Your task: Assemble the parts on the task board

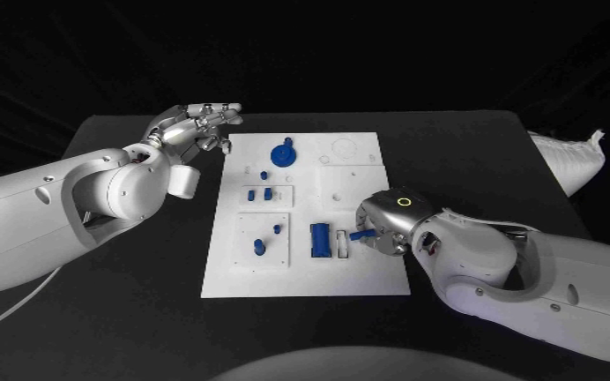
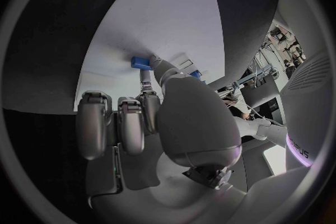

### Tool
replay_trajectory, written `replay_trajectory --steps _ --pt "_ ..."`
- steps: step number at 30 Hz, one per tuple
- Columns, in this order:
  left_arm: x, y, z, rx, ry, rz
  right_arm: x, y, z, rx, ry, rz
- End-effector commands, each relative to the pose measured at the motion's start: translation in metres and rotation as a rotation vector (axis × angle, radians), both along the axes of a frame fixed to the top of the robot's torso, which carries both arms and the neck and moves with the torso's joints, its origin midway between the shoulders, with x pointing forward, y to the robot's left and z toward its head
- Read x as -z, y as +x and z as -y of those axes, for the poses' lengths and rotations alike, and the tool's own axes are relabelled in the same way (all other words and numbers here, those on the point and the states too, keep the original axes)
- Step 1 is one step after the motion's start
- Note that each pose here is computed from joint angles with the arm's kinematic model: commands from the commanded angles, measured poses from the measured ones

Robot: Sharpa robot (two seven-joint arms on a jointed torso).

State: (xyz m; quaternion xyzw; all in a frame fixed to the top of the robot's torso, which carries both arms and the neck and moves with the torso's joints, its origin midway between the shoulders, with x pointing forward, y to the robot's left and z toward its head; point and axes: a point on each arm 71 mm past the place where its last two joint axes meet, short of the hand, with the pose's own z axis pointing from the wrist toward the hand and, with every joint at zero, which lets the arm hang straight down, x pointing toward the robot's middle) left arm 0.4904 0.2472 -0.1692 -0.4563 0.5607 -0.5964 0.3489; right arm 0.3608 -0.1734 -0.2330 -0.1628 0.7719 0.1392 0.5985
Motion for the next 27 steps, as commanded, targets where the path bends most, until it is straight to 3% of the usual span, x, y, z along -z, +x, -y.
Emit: replay_trajectory --steps 1,8,17,21,27 --pt "-0.0012 -0.0005 0.003 0.021 -0.006 0.010 -0.001 0.000 0.000 0.004 0.017 0.031" --pt "-0.0012 -0.0006 0.003 0.022 -0.006 0.010 -0.008 -0.002 0.002 0.033 0.116 0.052" --pt "-0.0013 -0.0010 0.003 0.023 -0.006 0.009 -0.010 -0.004 0.006 0.082 0.202 0.019" --pt "-0.0013 -0.0010 0.003 0.023 -0.007 0.009 -0.009 -0.004 0.007 0.108 0.232 -0.019" --pt "-0.0013 -0.0013 0.003 0.024 -0.007 0.009 -0.002 -0.004 0.011 0.177 0.286 -0.128"
